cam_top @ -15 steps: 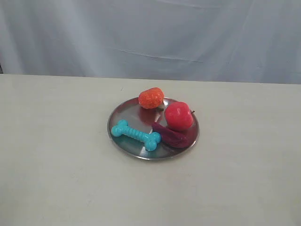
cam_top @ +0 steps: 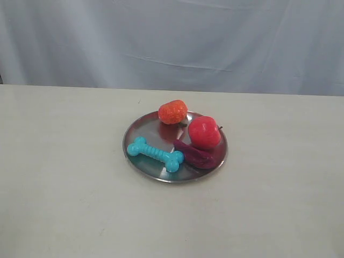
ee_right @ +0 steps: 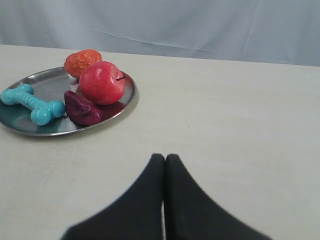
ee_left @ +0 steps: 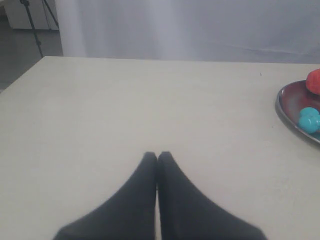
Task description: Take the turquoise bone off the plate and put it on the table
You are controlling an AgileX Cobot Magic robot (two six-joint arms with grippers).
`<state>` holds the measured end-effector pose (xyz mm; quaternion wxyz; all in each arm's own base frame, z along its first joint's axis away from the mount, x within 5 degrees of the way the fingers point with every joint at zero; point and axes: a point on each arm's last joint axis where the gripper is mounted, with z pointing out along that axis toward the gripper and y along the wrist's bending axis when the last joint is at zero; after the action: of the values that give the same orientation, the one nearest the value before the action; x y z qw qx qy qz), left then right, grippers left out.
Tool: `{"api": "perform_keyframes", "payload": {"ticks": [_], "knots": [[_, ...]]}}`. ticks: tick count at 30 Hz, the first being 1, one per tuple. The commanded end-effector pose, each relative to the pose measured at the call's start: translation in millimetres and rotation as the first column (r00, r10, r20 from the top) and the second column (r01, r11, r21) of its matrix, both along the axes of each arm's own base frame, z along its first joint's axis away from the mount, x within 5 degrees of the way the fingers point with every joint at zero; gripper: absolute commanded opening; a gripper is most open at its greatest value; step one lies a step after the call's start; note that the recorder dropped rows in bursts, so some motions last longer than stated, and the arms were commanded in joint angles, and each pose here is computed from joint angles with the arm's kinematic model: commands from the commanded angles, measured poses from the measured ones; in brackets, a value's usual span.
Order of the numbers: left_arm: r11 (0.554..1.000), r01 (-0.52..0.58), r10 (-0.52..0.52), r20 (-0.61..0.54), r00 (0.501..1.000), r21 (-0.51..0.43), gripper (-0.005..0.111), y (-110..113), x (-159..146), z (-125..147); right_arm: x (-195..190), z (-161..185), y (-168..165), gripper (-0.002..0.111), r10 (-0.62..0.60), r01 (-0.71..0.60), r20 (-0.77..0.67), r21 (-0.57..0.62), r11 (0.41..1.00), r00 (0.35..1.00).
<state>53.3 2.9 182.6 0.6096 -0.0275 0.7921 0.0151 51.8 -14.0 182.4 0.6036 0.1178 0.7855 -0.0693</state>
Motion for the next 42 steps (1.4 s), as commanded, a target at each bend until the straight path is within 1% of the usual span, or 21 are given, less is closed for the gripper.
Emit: {"api": "perform_keyframes", "payload": {"ticks": [1,3,4,5,6,9,11,12,14,15,16,17,21,23,25,26,28,32,35,38,42], "knots": [[1.0,0.007,-0.007,0.004,1.0,-0.005,0.0,0,0,0,1,7,-1,0.0,0.001,0.002,0.076,-0.045,0.999,0.997],[1.0,0.007,-0.007,0.004,1.0,-0.005,0.0,0,0,0,3,18,-1,0.0,0.006,0.008,0.197,-0.068,0.998,0.98],[1.0,0.007,-0.007,0.004,1.0,-0.005,0.0,0,0,0,3,27,-1,0.0,0.012,0.016,0.292,-0.093,0.996,0.956],[1.0,0.007,-0.007,0.004,1.0,-0.005,0.0,0,0,0,2,32,-1,0.0,0.017,0.021,0.342,-0.106,0.994,0.94],[1.0,0.007,-0.007,0.004,1.0,-0.005,0.0,0,0,0,1,40,0,0.0,0.026,0.031,0.424,-0.128,0.991,0.905],[1.0,0.007,-0.007,0.004,1.0,-0.005,0.0,0,0,0,-1,48,0,0.0,0.037,0.043,0.498,-0.148,0.988,0.867],[1.0,0.007,-0.007,0.004,1.0,-0.005,0.0,0,0,0,-4,58,1,0.0,0.05,0.057,0.588,-0.162,0.985,0.807],[1.0,0.007,-0.007,0.004,1.0,-0.005,0.0,0,0,0,-6,62,1,0.0,0.051,0.052,0.632,-0.144,0.988,0.773],[1.0,0.007,-0.007,0.004,1.0,-0.005,0.0,0,0,0,-10,71,3,0.0,0.034,-0.009,0.742,-0.038,0.999,0.669],[1.0,0.007,-0.007,0.004,1.0,-0.005,0.0,0,0,0,-14,77,4,0.0,0.026,-0.058,0.803,0.011,0.998,0.595],[1.0,0.007,-0.007,0.004,1.0,-0.005,0.0,0,0,0,-16,80,4,0.0,0.018,-0.095,0.834,0.041,0.995,0.552],[1.0,0.007,-0.007,0.004,1.0,-0.005,0.0,0,0,0,-17,80,4,0.0,-0.001,-0.138,0.844,0.088,0.987,0.537],[1.0,0.007,-0.007,0.004,1.0,-0.005,0.0,0,0,0,-15,77,4,0.0,-0.03,-0.176,0.831,0.153,0.972,0.556],[1.0,0.007,-0.007,0.004,1.0,-0.005,0.0,0,0,0,-14,80,4,0.0,-0.052,-0.196,0.814,0.201,0.96,0.579],[1.0,0.007,-0.007,0.004,1.0,-0.005,0.0,0,0,0,-13,90,3,0.0,-0.093,-0.204,0.755,0.291,0.935,0.65],[1.0,0.007,-0.007,0.004,1.0,-0.005,0.0,0,0,0,-14,95,4,0.0,-0.099,-0.195,0.733,0.305,0.932,0.673],[1.0,0.007,-0.007,0.004,1.0,-0.005,0.0,0,0,0,-15,110,4,0.0,-0.098,-0.162,0.688,0.302,0.939,0.719],[1.0,0.007,-0.007,0.004,1.0,-0.005,0.0,0,0,0,0,144,0,0.0,-0.11,-0.102,0.574,0.325,0.94,0.811],[1.0,0.007,-0.007,0.004,1.0,-0.005,0.0,0,0,0,22,167,-6,0.0,-0.116,-0.046,0.445,0.337,0.94,0.888],[1.0,0.007,-0.007,0.004,1.0,-0.005,0.0,0,0,0,53,185,-11,0.0,-0.09,-0.015,0.277,0.356,0.935,0.957],[1.0,0.007,-0.007,0.004,1.0,-0.005,0.0,0,0,0,96,213,-7,0.0,0.028,-0.07,0.149,0.287,0.955,0.989]]}}
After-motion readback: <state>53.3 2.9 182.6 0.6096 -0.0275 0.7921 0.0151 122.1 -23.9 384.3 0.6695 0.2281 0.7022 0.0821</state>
